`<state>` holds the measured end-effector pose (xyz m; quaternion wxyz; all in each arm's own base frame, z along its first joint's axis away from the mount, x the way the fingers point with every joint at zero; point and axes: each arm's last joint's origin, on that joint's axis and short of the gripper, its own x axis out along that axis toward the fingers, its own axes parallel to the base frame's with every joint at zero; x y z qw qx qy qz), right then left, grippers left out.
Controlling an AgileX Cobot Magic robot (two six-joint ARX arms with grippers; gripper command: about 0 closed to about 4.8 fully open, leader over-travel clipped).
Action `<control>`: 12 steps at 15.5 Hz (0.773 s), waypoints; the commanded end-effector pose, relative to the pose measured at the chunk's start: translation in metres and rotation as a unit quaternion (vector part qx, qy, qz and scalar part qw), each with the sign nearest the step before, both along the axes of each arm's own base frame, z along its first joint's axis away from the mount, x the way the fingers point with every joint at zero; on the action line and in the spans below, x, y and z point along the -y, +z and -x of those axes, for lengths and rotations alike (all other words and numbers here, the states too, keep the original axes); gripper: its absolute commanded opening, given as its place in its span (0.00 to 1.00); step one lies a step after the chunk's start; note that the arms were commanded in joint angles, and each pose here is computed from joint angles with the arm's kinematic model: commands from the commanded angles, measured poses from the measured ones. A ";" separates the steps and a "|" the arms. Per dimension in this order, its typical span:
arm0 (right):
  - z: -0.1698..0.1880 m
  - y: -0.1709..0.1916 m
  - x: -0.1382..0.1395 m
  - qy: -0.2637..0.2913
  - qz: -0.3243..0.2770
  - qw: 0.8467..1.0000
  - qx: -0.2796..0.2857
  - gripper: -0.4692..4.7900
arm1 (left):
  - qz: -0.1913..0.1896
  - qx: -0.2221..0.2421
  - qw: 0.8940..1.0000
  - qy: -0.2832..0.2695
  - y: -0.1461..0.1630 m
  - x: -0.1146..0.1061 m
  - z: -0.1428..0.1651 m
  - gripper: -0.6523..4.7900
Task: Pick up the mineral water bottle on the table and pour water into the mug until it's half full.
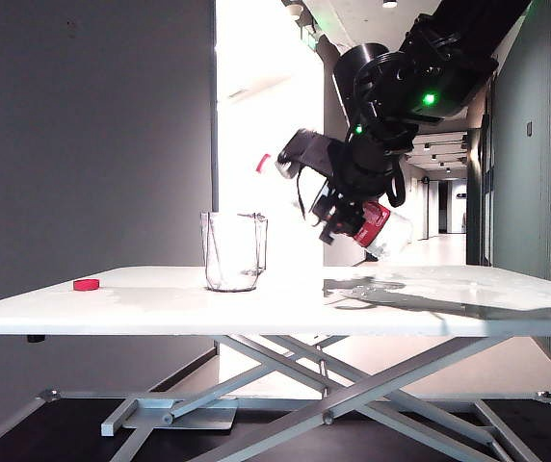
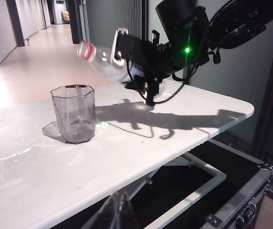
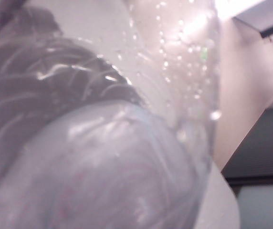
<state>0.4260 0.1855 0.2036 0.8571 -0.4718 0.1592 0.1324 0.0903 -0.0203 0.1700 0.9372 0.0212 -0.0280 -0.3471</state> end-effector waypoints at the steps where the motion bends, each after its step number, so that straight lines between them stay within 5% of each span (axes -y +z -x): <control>1: 0.000 0.016 -0.002 0.007 0.032 0.999 0.041 0.47 | 0.001 0.004 1.000 -0.003 0.001 0.000 0.000 0.11; 12: -0.002 0.024 0.000 -0.001 0.219 0.973 0.070 0.47 | 0.001 0.004 1.000 -0.003 0.001 0.000 0.000 0.11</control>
